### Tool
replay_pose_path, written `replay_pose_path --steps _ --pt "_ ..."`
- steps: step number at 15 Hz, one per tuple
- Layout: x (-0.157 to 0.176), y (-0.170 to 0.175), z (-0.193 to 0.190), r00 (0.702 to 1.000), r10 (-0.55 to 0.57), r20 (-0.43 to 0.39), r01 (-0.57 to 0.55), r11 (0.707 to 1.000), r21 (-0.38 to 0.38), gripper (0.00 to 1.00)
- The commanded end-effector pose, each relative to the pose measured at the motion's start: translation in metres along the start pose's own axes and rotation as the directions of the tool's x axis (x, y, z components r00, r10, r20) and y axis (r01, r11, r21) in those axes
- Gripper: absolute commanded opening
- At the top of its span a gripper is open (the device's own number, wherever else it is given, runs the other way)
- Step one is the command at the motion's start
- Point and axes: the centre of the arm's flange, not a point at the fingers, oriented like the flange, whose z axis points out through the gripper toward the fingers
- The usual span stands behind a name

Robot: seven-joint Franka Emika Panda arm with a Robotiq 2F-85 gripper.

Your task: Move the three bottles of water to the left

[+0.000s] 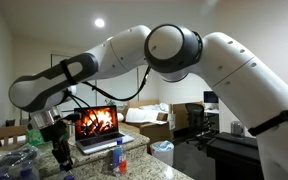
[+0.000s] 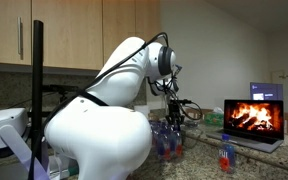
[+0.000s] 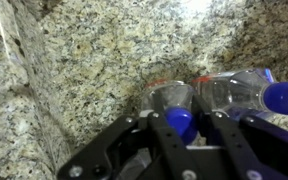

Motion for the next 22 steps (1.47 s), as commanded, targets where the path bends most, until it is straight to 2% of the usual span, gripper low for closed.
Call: replay_pose_path --steps 1,9,10,11,12,18,20,22 --pt "-0.015 -0.011 0.004 0.998 0.014 -0.06 -0.014 1.0 -0.002 0.15" --pt "-0.014 -0.009 0.005 1.0 0.006 -0.03 -0.006 1.0 0.006 0.14" --pt "-0.012 -0.01 0.005 1.0 0.002 -0.027 -0.002 1.0 0.003 0.27" --pt "-0.011 -0.01 0.004 1.0 -0.001 -0.026 0.001 1.0 0.003 0.58" --pt "-0.01 -0.011 0.003 1.0 -0.006 -0.023 0.006 1.0 0.002 0.59" --pt "-0.008 -0.014 -0.001 0.999 -0.008 -0.033 0.008 1.0 -0.001 0.96" --pt "-0.009 -0.014 -0.003 0.999 -0.005 -0.045 0.005 1.0 -0.004 1.0" --pt "-0.009 -0.014 -0.005 0.998 0.001 -0.057 -0.002 1.0 -0.01 1.0"
